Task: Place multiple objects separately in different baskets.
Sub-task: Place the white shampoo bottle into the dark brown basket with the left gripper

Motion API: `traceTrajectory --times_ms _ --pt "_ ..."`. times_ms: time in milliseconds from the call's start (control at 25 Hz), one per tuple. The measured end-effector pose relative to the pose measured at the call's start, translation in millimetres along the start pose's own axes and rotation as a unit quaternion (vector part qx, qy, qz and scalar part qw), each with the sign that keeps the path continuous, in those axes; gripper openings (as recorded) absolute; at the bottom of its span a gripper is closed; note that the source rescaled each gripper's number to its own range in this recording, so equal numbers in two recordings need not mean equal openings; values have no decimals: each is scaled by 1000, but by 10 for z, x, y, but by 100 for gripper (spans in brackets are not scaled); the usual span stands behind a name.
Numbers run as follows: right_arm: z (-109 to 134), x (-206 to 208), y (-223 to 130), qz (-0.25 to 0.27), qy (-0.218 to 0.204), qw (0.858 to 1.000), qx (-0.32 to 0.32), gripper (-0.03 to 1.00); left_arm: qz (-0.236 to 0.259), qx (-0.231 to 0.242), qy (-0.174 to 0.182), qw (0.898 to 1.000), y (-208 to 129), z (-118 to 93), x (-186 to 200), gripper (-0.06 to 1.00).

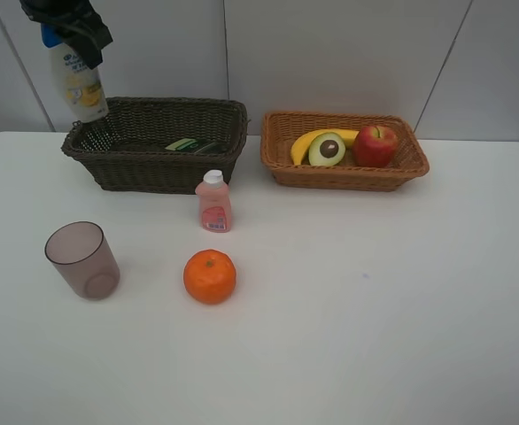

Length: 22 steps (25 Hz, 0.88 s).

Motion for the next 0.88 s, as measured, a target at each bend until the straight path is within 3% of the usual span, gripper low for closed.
traceTrajectory --times_ms 440,880 --pt "0 0 0 0 0 1000 0 97 0 -54 2 999 61 -4 -507 48" --pt "0 0 0 0 0 1000 0 97 9 -63 -3 998 38 -47 -913 48"
Point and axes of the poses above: a point on each arm's last joint axis where the gripper is mounted, x pointing back along that axis away from the gripper, z along the wrist's bending axis when the last joint is at zero, y = z × x, the point moved 9 cm from there along -x, pointing out along that axis toward the gripper, and after that the axes turned 2 degrees about x, right-handed, at the moved point
